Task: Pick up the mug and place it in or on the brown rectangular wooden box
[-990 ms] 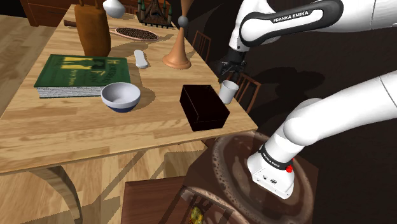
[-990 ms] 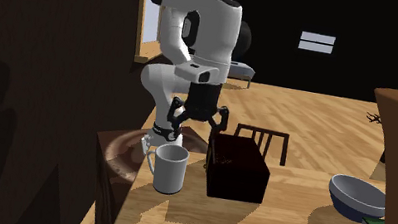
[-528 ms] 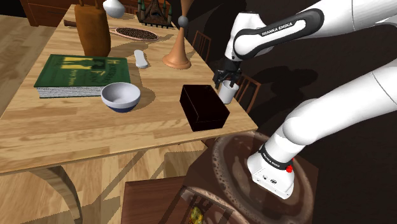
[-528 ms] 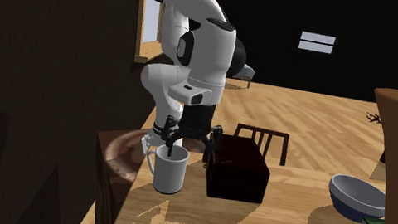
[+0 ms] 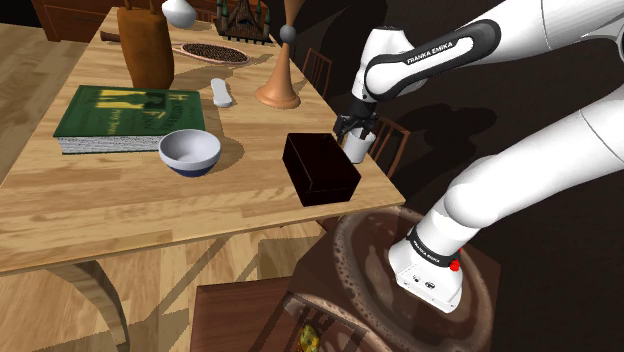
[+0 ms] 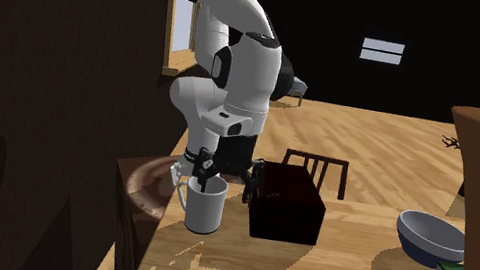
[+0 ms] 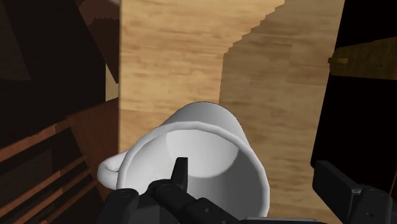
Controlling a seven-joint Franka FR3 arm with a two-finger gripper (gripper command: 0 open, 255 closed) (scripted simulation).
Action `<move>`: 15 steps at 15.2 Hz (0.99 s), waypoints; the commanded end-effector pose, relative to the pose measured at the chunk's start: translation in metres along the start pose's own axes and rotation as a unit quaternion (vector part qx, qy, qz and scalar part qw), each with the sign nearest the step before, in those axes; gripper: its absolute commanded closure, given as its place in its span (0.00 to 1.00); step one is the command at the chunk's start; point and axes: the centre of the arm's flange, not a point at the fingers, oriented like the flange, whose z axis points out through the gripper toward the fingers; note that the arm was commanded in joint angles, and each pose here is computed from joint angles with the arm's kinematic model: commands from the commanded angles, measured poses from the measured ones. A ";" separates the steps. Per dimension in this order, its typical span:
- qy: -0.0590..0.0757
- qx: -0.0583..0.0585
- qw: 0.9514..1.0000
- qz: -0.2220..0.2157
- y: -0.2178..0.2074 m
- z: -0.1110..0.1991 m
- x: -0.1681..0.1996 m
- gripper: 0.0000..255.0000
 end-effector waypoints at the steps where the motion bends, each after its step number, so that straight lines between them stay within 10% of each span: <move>1: 0.000 0.000 1.000 0.000 0.000 0.000 0.000 0.00; 2: 0.000 0.000 1.000 0.000 0.000 0.000 0.000 0.00; 3: 0.000 0.000 1.000 0.000 0.000 0.000 0.000 1.00; 15: 0.000 0.000 1.000 0.000 0.001 -0.016 0.000 1.00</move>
